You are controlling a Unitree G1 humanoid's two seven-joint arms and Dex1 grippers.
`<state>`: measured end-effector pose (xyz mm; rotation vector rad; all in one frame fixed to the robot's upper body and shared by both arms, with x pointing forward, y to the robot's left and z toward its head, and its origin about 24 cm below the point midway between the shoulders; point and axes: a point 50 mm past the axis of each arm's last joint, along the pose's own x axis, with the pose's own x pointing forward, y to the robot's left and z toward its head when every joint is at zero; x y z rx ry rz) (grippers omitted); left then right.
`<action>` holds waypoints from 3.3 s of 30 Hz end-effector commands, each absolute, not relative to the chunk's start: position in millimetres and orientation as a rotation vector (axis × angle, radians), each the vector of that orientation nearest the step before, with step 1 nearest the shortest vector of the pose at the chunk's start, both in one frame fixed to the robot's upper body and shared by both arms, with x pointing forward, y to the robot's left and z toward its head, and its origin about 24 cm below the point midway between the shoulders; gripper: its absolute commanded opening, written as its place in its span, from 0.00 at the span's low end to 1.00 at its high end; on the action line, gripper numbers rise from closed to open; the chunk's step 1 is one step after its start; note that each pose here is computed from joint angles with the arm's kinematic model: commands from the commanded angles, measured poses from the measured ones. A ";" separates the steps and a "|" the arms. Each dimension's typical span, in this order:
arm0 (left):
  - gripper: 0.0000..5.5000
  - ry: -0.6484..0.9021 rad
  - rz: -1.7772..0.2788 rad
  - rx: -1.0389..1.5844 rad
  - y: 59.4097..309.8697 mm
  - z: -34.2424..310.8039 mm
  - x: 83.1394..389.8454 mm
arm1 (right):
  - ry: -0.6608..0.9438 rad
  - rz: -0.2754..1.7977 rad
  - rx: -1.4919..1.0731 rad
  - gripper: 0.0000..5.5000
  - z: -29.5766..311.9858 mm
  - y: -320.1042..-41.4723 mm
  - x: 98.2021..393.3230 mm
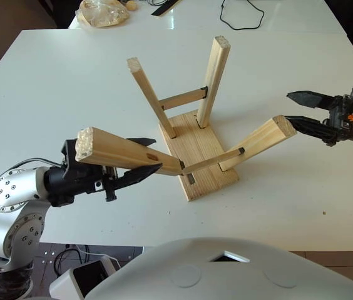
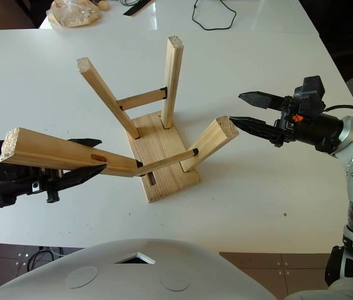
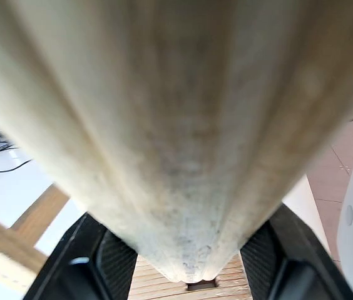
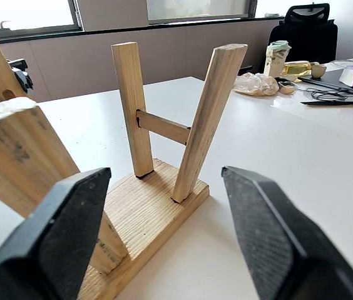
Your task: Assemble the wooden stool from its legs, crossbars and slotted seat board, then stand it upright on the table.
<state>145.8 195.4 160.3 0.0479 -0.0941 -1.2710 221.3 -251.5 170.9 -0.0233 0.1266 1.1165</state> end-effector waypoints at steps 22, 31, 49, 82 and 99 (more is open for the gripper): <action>0.37 -0.053 -1.241 0.041 179.5 125.4 130.7 | 0.133 1.134 -0.082 0.60 171.0 -249.6 232.4; 0.37 -0.017 -1.253 0.052 180.1 119.2 129.8 | 0.136 1.138 -0.085 0.60 170.0 -249.3 231.8; 0.37 0.057 -1.259 0.116 184.9 107.9 137.0 | 0.142 1.119 -0.089 0.60 164.5 -251.9 229.1; 0.37 0.239 -1.215 0.321 178.7 103.7 144.3 | 0.166 1.102 -0.109 0.60 154.1 -249.1 219.6; 0.37 0.347 -1.125 0.313 178.9 83.2 155.3 | -0.071 0.938 -0.101 0.60 186.6 -231.5 240.1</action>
